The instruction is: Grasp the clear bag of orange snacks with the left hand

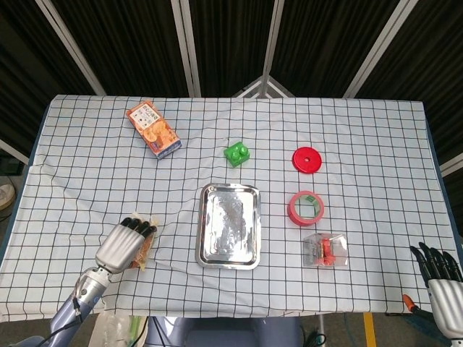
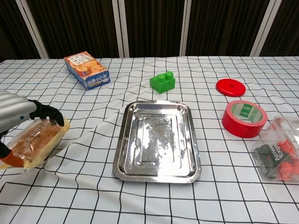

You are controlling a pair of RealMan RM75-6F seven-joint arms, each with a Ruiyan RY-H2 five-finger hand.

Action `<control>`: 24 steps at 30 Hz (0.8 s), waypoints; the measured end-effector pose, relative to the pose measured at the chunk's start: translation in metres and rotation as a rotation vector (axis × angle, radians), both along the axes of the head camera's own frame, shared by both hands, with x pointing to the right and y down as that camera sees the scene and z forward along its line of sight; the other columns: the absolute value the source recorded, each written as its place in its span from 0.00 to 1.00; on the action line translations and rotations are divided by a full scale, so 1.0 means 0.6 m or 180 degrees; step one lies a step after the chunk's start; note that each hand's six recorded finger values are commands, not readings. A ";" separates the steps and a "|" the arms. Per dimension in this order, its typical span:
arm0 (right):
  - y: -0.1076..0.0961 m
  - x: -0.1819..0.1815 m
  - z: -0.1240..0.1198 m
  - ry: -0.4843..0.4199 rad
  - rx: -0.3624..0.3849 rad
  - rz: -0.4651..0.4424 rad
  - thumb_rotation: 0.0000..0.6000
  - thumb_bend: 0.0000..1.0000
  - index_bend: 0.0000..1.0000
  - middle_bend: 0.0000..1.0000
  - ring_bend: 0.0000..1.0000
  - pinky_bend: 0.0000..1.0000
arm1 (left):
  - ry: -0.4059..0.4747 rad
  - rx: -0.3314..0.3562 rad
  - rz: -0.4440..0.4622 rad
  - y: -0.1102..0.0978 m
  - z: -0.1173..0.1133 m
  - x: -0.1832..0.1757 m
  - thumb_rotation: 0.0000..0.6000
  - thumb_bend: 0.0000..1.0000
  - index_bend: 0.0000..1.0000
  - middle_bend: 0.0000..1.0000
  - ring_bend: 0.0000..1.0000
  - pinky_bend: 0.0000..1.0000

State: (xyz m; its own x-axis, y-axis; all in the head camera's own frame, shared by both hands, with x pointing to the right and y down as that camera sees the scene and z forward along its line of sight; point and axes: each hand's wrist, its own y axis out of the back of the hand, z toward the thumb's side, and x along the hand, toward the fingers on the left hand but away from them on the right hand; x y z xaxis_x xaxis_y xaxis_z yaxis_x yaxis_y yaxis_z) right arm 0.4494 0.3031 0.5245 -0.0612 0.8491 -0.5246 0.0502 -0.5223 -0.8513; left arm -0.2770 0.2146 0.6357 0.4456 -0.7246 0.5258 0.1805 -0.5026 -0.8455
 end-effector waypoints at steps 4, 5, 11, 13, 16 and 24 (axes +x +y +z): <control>-0.001 0.000 -0.002 -0.0008 0.0008 0.0006 1.00 0.30 0.00 0.00 0.00 0.00 | 0.0288 0.0103 0.0005 -0.011 -0.012 0.023 1.00 0.12 0.31 0.38 0.31 0.33; -0.002 0.001 -0.002 -0.0012 0.0010 0.0008 1.00 0.30 0.00 0.00 0.00 0.00 | 0.0374 0.0125 0.0010 -0.015 -0.014 0.032 1.00 0.12 0.31 0.38 0.31 0.33; -0.005 0.004 -0.005 -0.0041 0.0031 0.0029 1.00 0.30 0.00 0.00 0.00 0.00 | 0.0820 0.0277 0.0129 -0.053 -0.011 0.120 1.00 0.12 0.32 0.39 0.31 0.33; -0.007 0.008 -0.007 -0.0058 0.0040 0.0050 1.00 0.30 0.00 0.00 0.00 0.00 | 0.0879 0.0264 0.0193 -0.062 0.000 0.154 1.00 0.12 0.32 0.39 0.31 0.33; -0.010 0.014 -0.009 -0.0078 0.0047 0.0087 1.00 0.30 0.00 0.00 0.00 0.00 | 0.0865 0.0249 0.0291 -0.071 0.021 0.202 1.00 0.12 0.32 0.39 0.31 0.33; -0.015 0.027 -0.007 -0.0079 0.0016 0.0144 1.00 0.30 0.00 0.00 0.00 0.00 | 0.0777 0.0220 0.0493 -0.075 0.078 0.307 1.00 0.12 0.14 0.21 0.19 0.31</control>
